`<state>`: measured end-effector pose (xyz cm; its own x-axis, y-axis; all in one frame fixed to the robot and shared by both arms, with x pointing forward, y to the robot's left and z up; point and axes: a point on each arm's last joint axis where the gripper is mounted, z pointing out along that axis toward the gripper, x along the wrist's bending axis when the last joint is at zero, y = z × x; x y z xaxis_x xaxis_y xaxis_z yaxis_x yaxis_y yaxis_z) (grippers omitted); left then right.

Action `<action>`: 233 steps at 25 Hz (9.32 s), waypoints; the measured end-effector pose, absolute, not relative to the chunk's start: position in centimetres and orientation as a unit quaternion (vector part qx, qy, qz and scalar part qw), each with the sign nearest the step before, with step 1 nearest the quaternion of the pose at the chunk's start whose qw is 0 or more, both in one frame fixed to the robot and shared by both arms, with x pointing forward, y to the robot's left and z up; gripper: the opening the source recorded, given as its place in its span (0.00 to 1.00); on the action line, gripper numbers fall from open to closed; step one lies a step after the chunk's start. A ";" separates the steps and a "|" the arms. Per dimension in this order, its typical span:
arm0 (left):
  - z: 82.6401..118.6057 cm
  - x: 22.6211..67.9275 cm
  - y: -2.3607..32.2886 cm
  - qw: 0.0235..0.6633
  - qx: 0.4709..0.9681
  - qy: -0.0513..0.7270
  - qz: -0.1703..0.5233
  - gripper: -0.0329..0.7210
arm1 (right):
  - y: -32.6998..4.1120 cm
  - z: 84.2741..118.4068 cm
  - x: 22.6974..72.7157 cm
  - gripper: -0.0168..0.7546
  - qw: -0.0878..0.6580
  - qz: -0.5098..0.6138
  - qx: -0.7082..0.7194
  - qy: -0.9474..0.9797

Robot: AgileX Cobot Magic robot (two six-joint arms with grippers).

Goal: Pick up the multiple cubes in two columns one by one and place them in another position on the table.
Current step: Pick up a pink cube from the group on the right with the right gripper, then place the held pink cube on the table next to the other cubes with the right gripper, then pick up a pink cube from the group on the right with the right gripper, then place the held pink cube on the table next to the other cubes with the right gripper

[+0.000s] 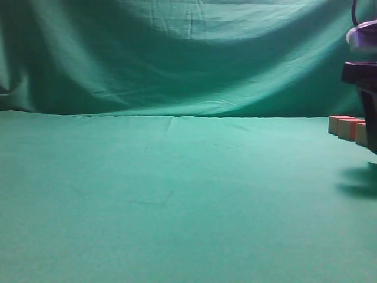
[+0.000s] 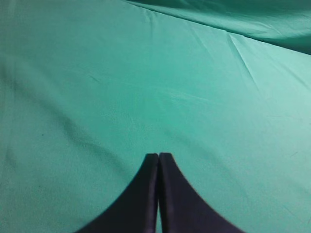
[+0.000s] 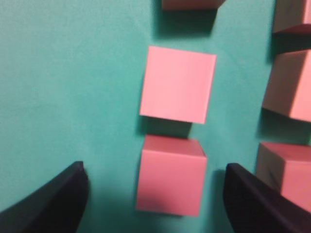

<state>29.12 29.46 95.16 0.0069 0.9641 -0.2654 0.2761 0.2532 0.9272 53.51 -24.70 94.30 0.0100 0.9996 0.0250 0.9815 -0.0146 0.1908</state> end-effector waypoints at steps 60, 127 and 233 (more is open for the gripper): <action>95.2 29.1 29.5 0.499 0.505 0.615 0.345 0.04 | -6.8 96.7 63.4 0.36 0.046 0.041 0.382 0.922; 95.2 29.1 29.5 0.499 0.505 0.615 0.345 0.04 | -29.3 108.4 48.8 0.74 0.165 0.008 0.692 0.702; 95.2 29.1 29.5 0.499 0.505 0.615 0.345 0.04 | -4.7 98.2 65.6 0.37 0.100 0.095 0.166 0.976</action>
